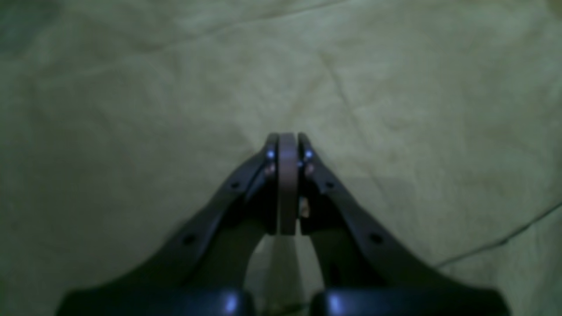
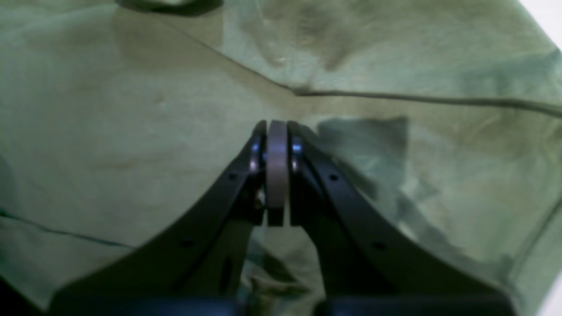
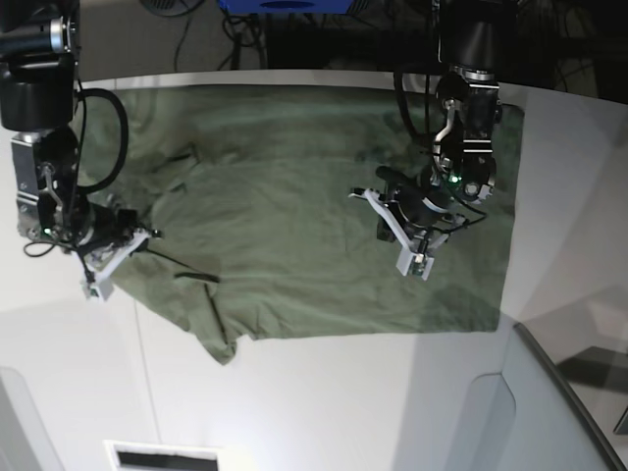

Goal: Layout the t-shirt on the table in an organized manner, then fold the t-shirt properly
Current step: 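Move both grippers onto the shirt body and pinch the fabric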

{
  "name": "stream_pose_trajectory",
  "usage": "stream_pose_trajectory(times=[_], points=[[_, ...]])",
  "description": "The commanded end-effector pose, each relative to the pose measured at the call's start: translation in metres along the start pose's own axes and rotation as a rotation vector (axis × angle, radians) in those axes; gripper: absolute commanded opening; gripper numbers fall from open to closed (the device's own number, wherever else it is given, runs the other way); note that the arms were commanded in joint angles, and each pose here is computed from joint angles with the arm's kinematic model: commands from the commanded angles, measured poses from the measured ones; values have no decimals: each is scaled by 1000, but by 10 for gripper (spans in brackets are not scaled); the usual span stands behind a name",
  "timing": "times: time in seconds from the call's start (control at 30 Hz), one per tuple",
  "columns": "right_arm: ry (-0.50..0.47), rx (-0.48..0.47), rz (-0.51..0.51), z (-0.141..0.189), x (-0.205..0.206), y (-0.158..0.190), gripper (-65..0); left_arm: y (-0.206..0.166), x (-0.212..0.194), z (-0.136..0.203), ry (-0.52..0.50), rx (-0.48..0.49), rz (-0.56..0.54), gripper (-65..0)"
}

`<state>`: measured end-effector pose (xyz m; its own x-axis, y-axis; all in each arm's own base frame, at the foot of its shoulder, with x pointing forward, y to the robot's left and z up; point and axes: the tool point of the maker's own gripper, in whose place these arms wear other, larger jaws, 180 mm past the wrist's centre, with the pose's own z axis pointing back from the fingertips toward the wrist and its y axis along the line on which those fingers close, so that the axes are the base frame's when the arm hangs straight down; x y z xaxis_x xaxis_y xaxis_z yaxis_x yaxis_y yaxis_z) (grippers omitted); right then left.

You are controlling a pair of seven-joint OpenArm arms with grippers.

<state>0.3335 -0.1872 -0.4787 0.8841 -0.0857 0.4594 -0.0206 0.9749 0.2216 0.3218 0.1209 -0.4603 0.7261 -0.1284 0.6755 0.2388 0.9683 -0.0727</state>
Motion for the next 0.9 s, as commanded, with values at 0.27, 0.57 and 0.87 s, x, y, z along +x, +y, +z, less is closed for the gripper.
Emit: stream_pose_trajectory(times=[0.27, 0.57, 0.87], points=[[-65, -312, 474, 12, 44, -2, -329, 34, 12, 9, -32, 57, -35, -650], [-81, -306, 545, 1, 46, 16, -315, 99, -7, 33, -31, 201, 85, -650], [-40, -302, 523, -13, 45, 12, -321, 153, -16, 61, -59, 329, 198, -650]])
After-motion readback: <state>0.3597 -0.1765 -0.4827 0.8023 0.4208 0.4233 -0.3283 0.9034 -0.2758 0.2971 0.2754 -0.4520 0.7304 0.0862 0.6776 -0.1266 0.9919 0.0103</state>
